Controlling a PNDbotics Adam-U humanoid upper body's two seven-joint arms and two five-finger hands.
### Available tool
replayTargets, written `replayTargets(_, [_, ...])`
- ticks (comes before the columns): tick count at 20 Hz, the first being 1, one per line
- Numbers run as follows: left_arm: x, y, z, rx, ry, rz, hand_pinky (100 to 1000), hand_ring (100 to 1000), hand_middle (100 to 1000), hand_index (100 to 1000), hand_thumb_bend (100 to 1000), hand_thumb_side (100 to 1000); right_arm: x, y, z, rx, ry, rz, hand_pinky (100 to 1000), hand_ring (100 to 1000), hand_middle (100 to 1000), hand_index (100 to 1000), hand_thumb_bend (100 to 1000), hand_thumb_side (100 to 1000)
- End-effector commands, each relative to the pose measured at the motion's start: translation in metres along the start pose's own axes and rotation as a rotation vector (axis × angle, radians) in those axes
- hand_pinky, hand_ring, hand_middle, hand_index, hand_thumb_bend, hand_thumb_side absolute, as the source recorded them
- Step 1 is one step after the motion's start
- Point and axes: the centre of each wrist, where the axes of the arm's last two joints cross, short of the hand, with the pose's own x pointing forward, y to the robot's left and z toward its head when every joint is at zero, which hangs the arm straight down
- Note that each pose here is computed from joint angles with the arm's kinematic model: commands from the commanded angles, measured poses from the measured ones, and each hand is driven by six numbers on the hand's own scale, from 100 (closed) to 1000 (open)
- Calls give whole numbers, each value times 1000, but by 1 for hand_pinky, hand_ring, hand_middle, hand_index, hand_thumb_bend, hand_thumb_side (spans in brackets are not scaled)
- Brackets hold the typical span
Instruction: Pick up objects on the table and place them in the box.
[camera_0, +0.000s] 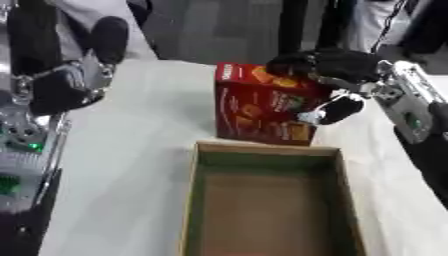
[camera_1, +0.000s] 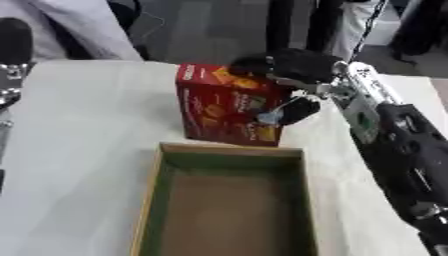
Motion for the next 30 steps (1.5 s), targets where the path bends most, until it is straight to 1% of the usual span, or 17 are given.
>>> replayTargets(1, [3,5,-8,6,-33,-7,794,802,855,866,377,538,-7,-7,5,116,-70,66,673,847,925,1000,349,601])
replayTargets(2, [3,5,-8,6,-33,-6,794,802,855,866,377,538,-7,-6,4,117,-67,64,643,822,910,1000,373,543])
replayTargets(3, [3,4,-8,7,-33,-6,794,802,855,866,377,538,-7,-5,4,120,-64,64,552,756,874,1000,438,408])
replayTargets(4, [4,4,-8,7,-33,-6,794,802,855,866,377,538,-6,-3,3,122,-62,66,566,765,879,1000,430,424])
replayTargets(5, [4,4,-8,8,-33,-6,794,802,855,864,376,538,-6,-2,3,120,-62,69,403,621,801,990,486,286])
replayTargets(8, [3,5,-8,10,-33,-7,794,802,855,863,375,539,-4,1,4,63,-66,73,222,476,668,908,488,182])
replayTargets(9, [3,5,-8,12,-33,-7,794,802,855,862,375,539,-4,1,5,15,-67,68,136,422,598,855,477,136])
replayTargets(10, [3,5,-8,13,-33,-8,794,802,855,862,374,538,-4,1,7,-38,-61,63,100,394,568,826,465,115])
replayTargets(11, [3,5,-9,14,-33,-8,794,802,855,861,375,539,-5,1,9,-103,-46,53,100,347,518,758,438,100])
replayTargets(12, [3,5,-9,15,-33,-9,794,802,855,862,375,539,-5,1,12,-171,-26,44,100,359,530,779,446,100])
replayTargets(13, [3,5,-9,15,-33,-9,794,802,855,860,374,540,-5,1,14,-229,-8,39,100,300,478,662,387,100])
replayTargets(14, [3,5,-9,15,-33,-10,794,802,855,859,374,540,-5,1,16,-286,9,37,100,293,480,649,223,100])
replayTargets(15, [3,5,-9,16,-33,-10,794,802,855,859,372,541,-5,1,17,-335,24,35,100,277,463,627,307,100])
replayTargets(20, [3,6,-8,16,-31,-11,795,802,856,857,370,542,-5,-2,24,-508,74,33,100,263,454,598,252,100])
replayTargets(22, [3,6,-8,15,-30,-12,795,801,856,856,369,543,-5,-4,26,-543,80,38,100,257,445,575,218,100])
replayTargets(25, [3,6,-8,14,-27,-12,795,801,855,856,369,543,-5,-7,27,-570,75,51,100,258,443,566,214,100])
replayTargets(30, [3,6,-6,12,-20,-16,795,801,856,856,367,545,-9,-25,35,-612,59,82,100,259,442,561,218,100])
